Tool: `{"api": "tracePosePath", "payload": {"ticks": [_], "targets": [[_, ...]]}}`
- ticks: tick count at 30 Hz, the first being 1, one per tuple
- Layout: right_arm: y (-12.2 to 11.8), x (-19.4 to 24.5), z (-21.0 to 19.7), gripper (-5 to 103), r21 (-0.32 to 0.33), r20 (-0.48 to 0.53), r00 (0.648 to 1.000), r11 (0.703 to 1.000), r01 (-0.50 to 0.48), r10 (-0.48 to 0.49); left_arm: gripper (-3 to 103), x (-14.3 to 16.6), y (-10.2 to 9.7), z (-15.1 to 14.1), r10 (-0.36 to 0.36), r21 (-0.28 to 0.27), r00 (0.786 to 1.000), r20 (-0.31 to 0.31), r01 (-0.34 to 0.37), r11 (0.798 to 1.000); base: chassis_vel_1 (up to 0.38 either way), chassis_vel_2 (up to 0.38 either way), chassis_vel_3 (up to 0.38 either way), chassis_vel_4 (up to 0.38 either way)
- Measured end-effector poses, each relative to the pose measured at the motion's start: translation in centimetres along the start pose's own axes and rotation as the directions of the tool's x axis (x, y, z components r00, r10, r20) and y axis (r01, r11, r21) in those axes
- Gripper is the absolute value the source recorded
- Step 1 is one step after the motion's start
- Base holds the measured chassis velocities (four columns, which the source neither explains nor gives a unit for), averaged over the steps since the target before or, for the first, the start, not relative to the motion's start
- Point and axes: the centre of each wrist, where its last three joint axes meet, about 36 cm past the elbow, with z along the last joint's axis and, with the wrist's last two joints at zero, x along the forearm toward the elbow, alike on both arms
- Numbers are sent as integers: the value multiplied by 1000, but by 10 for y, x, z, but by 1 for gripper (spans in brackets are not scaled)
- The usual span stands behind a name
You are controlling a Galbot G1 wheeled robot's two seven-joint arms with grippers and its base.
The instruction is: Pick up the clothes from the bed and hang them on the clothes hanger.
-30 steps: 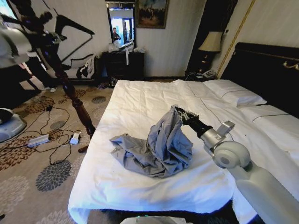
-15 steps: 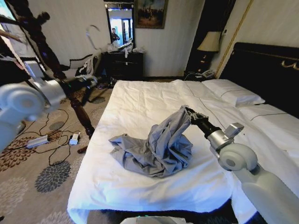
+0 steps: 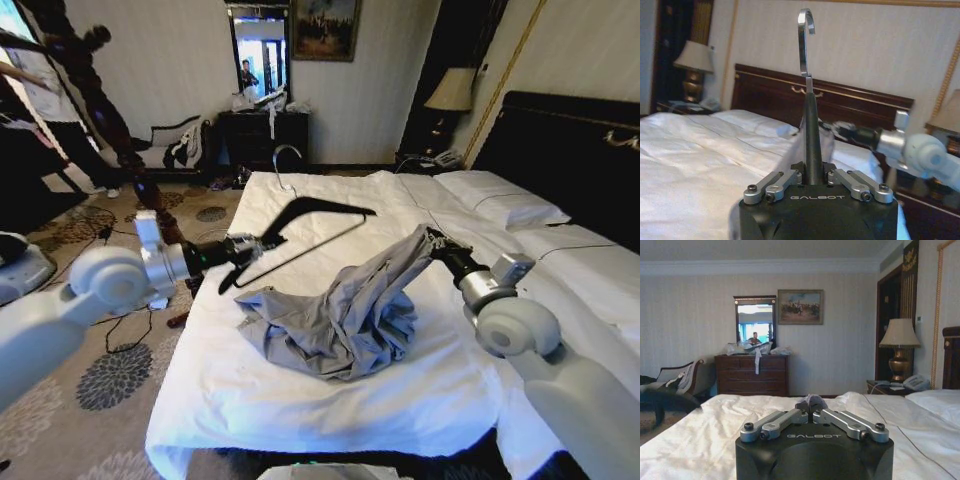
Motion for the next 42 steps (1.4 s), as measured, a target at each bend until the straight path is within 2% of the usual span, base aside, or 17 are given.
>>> {"api": "tracePosePath", "payload": {"ticks": [9, 16, 19, 24, 26, 29, 32, 36, 42], "targets": [[15, 6, -14, 0, -44, 44, 997, 997, 65, -63, 16, -19, -10, 34, 58, 44, 998, -19, -57, 997, 0, 0, 0, 0], [27, 13, -15, 0, -76, 96, 988, 988, 132, -124, 16, -28, -5, 59, 50, 75, 998, -30, -48, 996, 0, 0, 0, 0], [33, 20, -12, 0, -80, 139, 973, 977, 196, -184, 16, -34, 0, 77, 35, 92, 999, -34, -32, 995, 0, 0, 0, 0], [37, 29, -12, 0, -79, 170, 960, 968, 239, -223, 16, -35, 13, 93, -13, 94, 999, -33, 16, 995, 0, 0, 0, 0], [38, 30, -12, 0, -81, 176, 957, 966, 247, -230, 16, -34, 17, 95, -29, 91, 999, -32, 32, 995, 0, 0, 0, 0], [40, 35, -12, 0, -88, 203, 944, 955, 283, -261, 16, -31, 34, 95, -78, 77, 997, -18, 79, 994, 0, 0, 0, 0], [41, 37, -11, 0, -91, 218, 934, 947, 309, -284, 16, -31, 41, 92, -93, 73, 996, -4, 93, 993, 0, 0, 0, 0], [44, 38, -9, 0, -89, 232, 921, 936, 340, -313, 16, -34, 37, 93, -85, 82, 996, -1, 85, 993, 0, 0, 0, 0], [41, 34, -7, 0, -89, 249, 913, 931, 354, -323, 16, -37, 18, 113, -58, 101, 997, -41, 62, 993, 0, 0, 0, 0]]}}
